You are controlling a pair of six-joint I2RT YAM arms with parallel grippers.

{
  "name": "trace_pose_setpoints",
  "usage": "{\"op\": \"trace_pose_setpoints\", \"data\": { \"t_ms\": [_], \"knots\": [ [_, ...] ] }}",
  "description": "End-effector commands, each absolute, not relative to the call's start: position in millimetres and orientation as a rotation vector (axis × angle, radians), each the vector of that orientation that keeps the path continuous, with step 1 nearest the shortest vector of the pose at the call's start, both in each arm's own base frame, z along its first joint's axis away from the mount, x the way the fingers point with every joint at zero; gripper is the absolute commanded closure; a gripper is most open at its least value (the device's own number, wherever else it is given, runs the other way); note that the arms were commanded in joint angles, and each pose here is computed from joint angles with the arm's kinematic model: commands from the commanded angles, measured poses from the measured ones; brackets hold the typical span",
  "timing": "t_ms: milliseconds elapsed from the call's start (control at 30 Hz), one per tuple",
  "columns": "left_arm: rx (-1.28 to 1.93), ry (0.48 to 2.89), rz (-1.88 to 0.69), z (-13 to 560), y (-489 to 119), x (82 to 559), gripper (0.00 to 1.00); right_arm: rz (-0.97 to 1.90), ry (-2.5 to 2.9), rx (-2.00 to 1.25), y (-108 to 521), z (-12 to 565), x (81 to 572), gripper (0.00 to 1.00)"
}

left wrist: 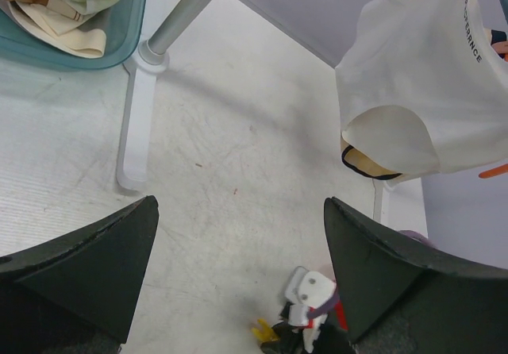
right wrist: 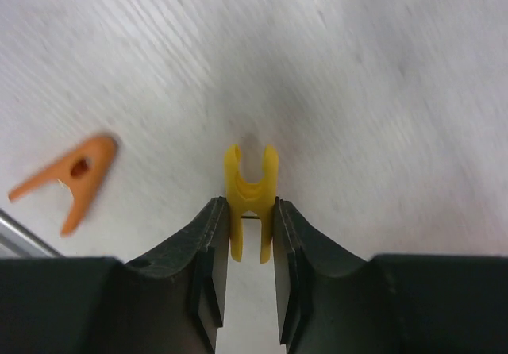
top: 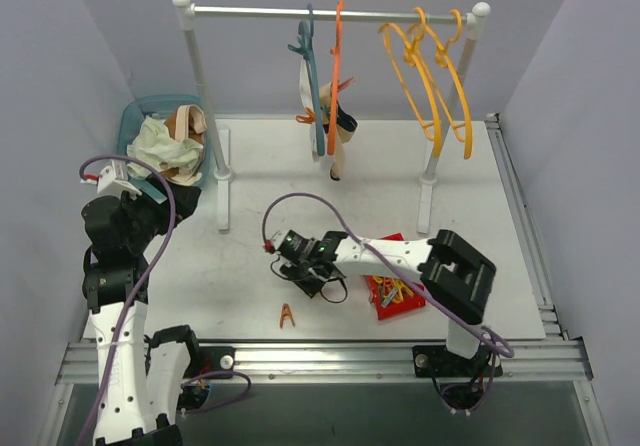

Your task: Remove the underwear clipped to the hanger

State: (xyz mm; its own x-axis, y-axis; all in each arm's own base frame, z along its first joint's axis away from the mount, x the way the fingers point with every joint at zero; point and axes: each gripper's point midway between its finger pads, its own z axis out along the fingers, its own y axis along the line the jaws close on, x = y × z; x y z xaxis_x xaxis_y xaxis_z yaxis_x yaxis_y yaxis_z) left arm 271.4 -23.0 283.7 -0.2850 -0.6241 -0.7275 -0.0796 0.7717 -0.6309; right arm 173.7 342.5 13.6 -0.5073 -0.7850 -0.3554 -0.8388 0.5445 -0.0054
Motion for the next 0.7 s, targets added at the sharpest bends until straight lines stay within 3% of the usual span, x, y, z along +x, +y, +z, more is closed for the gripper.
{"op": "trace_pose_setpoints", "data": {
  "t_ms": [0,233,333,433,667],
  "knots": [
    [-0.476,1.789,-0.639,297.1,-34.1,271.5,0.06,0.238,2.455,-1.065,312.9,51.7,175.4,1.00],
    [-0.436,1.808,-0.685,291.4,-43.0,276.0,0.06,0.501,2.218,-0.744,264.4,132.9,158.6,1.00],
    [-0.431,1.825,-0.705,285.4,-45.9,277.8,0.06,0.370,2.216,-0.564,224.3,149.3,168.6,1.00],
    [-0.420,1.839,-0.722,282.6,-49.0,277.7,0.06,0.059,2.267,-0.424,167.2,148.0,178.9,1.00],
    [-0.380,1.867,-0.751,279.0,-58.1,277.0,0.06,-0.093,2.391,-0.254,130.1,123.7,182.0,1.00]
  ]
}}
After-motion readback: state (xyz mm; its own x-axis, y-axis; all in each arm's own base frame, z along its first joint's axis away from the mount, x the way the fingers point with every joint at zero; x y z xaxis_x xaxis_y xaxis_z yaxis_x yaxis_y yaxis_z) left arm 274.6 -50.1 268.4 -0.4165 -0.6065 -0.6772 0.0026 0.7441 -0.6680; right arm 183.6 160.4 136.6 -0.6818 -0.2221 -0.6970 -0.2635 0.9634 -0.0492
